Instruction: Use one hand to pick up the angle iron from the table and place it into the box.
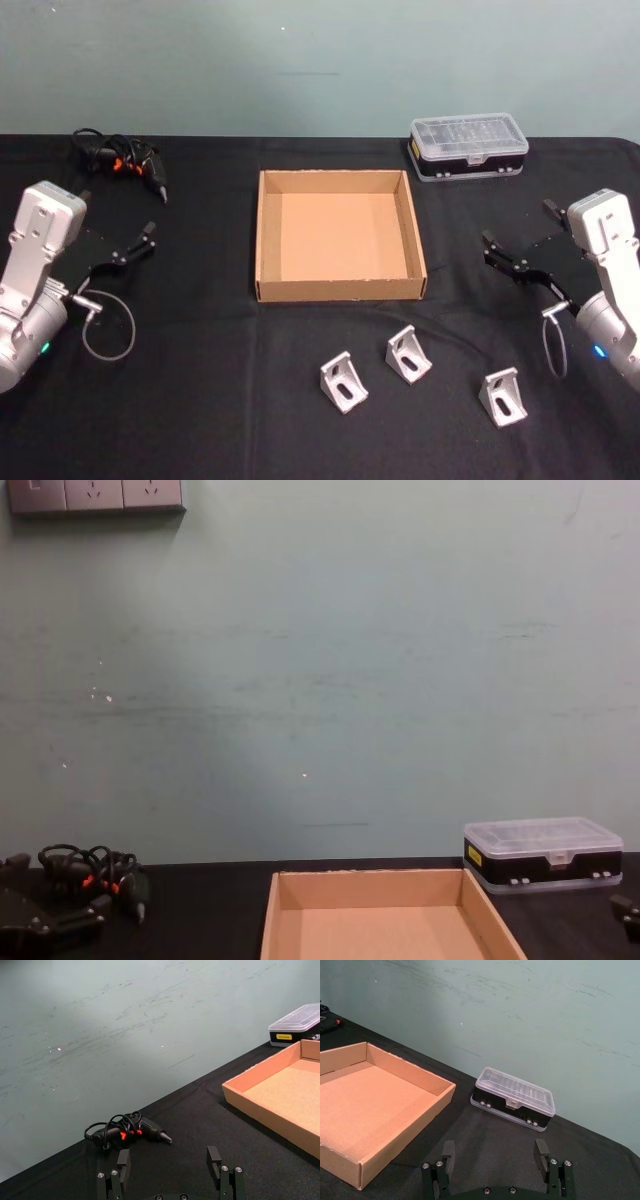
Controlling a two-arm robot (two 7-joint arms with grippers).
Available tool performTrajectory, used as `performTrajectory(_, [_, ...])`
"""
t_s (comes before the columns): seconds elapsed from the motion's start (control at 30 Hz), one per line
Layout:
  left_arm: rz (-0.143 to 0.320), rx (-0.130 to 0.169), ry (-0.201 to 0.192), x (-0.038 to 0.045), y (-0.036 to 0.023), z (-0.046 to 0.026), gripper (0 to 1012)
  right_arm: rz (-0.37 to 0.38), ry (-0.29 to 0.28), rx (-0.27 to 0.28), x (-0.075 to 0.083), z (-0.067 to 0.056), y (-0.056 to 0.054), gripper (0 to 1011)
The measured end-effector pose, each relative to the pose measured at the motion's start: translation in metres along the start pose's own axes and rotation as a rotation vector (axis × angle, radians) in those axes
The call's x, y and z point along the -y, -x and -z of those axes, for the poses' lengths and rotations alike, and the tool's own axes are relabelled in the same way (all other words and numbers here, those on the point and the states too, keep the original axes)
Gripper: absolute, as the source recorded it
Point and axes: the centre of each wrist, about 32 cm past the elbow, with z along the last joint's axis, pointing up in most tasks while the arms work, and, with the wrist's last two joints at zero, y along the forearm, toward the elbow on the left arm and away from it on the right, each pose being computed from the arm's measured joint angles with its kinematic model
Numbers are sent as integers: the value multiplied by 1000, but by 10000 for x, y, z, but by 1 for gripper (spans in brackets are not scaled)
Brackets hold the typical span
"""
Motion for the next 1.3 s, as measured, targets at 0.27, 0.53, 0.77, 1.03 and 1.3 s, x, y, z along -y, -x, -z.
performTrajectory(0.27, [0, 0, 0, 0, 0, 0, 1000, 0, 0, 0, 0, 0, 0, 1003])
performTrajectory(0.53, [0, 0, 0, 0, 0, 0, 1000, 0, 0, 0, 0, 0, 0, 1003])
performTrajectory(0.77, [0, 0, 0, 0, 0, 0, 1000, 0, 0, 0, 0, 0, 0, 1003])
performTrajectory(1.03, [0, 0, 0, 0, 0, 0, 1000, 0, 0, 0, 0, 0, 0, 1003])
performTrajectory(1.3, [0, 0, 0, 0, 0, 0, 1000, 0, 0, 0, 0, 0, 0, 1003])
